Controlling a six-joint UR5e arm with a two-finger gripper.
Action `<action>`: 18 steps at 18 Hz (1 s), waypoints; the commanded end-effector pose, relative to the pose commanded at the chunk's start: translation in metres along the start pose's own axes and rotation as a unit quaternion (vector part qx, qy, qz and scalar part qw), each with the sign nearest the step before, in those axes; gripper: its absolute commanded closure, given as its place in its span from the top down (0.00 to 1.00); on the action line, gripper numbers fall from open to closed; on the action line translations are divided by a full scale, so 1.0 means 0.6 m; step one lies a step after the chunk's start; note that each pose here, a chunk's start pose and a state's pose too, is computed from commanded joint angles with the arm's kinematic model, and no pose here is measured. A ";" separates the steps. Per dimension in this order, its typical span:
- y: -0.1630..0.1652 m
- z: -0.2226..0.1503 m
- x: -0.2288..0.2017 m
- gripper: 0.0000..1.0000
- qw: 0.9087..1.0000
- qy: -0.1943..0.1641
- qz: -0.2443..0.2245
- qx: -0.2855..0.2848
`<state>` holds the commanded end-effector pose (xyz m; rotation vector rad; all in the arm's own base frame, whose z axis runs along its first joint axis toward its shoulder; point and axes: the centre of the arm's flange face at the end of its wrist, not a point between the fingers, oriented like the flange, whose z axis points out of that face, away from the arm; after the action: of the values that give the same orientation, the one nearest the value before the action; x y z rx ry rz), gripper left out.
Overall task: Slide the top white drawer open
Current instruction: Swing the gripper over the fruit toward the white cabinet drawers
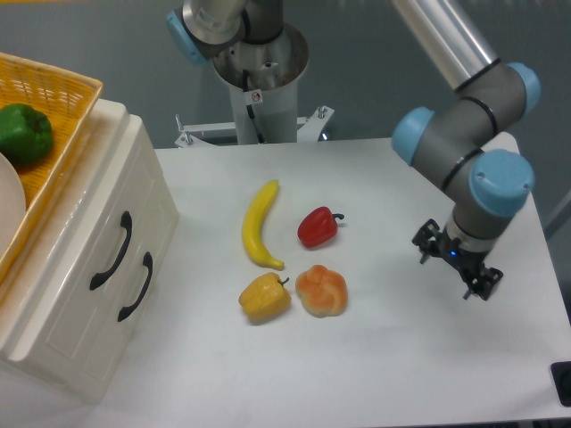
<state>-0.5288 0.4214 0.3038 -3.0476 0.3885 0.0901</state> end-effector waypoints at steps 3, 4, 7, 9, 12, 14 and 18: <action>-0.062 -0.026 0.032 1.00 0.998 -0.009 -0.058 0.008; -0.083 -0.029 0.044 1.00 0.996 -0.007 -0.091 0.015; -0.132 -0.026 0.071 1.00 0.986 0.006 -0.161 0.030; -0.163 -0.030 0.093 1.00 0.986 0.008 -0.166 0.030; -0.210 -0.058 0.131 1.00 0.979 0.003 -0.199 0.039; -0.239 -0.078 0.153 1.00 0.975 0.005 -0.215 0.054; -0.280 -0.114 0.197 1.00 0.970 0.030 -0.225 0.088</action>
<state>-0.3688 0.5492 0.3742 -2.8804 -0.2835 -0.0588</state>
